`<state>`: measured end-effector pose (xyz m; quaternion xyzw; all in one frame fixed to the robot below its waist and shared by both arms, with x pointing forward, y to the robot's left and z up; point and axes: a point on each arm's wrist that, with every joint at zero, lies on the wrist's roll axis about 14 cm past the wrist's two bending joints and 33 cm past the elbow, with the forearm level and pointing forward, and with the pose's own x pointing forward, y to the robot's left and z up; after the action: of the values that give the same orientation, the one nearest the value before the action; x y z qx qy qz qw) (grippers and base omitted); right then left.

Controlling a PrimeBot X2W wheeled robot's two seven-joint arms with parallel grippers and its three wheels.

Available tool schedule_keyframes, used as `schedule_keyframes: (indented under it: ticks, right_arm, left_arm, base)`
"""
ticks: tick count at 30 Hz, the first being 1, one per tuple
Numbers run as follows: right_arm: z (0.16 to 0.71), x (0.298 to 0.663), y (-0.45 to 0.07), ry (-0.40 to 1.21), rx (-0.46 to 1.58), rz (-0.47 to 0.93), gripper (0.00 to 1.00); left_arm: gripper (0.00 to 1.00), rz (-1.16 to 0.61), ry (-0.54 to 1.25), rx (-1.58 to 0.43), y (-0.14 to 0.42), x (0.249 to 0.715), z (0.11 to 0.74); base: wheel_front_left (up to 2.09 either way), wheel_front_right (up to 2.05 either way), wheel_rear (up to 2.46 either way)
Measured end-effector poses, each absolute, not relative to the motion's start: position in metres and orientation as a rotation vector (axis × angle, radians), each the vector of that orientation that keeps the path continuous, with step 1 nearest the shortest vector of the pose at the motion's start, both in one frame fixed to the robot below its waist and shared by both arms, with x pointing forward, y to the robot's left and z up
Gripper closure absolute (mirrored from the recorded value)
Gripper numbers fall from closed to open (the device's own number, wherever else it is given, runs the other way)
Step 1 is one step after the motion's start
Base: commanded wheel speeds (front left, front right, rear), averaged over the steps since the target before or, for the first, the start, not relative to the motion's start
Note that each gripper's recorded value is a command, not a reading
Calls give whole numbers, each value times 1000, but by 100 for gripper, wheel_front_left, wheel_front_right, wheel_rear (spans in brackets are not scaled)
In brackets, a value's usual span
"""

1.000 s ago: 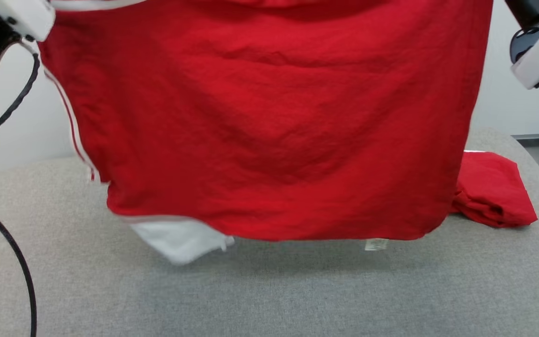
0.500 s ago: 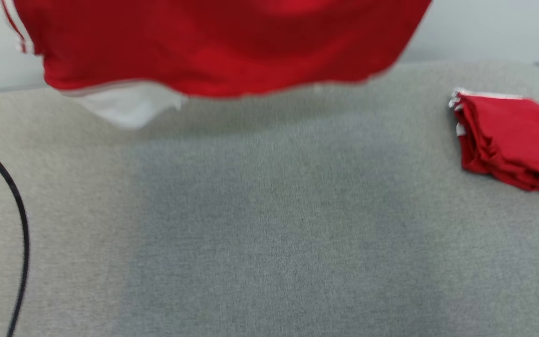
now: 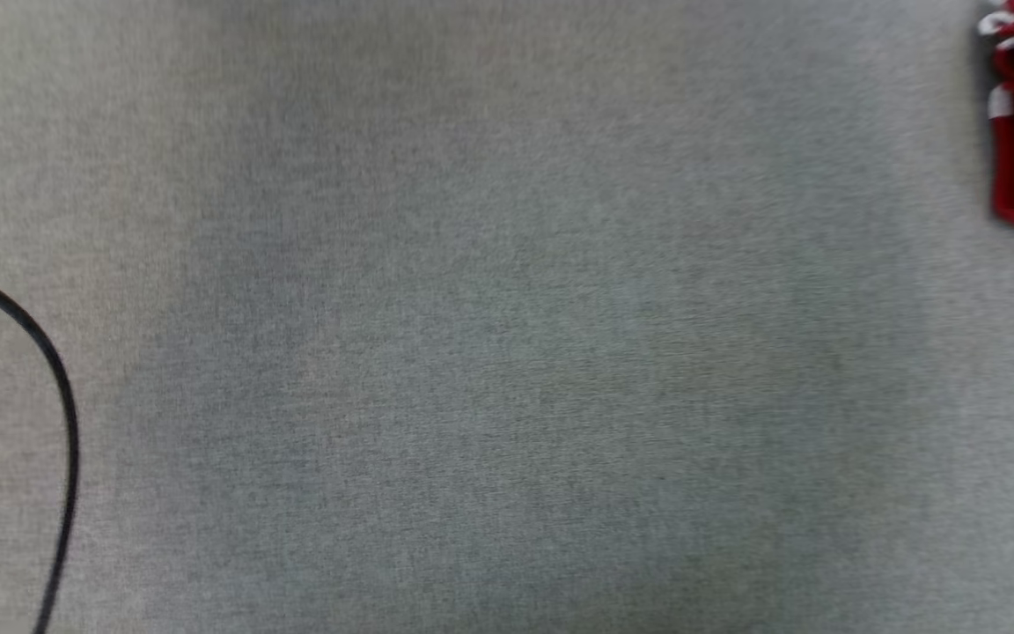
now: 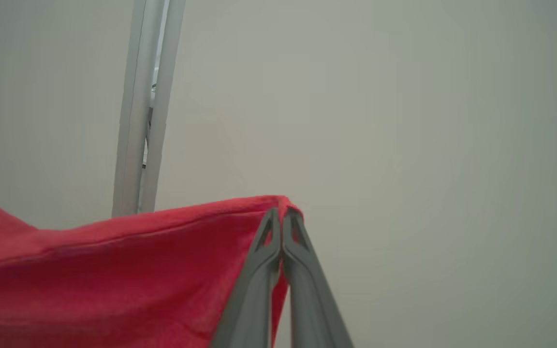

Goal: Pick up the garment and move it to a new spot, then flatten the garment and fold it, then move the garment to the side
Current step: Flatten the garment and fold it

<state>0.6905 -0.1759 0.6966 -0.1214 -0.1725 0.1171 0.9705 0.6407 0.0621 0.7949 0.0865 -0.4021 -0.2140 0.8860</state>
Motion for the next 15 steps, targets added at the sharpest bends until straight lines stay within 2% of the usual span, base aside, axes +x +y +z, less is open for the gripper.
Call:
schedule_keyframes:
  ticks: [3,7,10,15]
  right_arm:
    - [632,701,-168,-252,-228,255,100]
    - [564,697,-154,-135,-184,289,100]
    - [534,682,-152,-73,-143,300,100]
    - [511,644,-164,-18,-74,298,100]
  left_arm:
    - [100,-462,-705,152,65,659,730]
    - [100,-467,-544,90,75,663,662]
    - [100,-499,-393,31,75,652,606]
    - [100,-493,-250,-125,91,611,562]
  base:
    - [0,0,0]
    - [0,0,0]
    - [0,0,0]
    - [0,0,0]
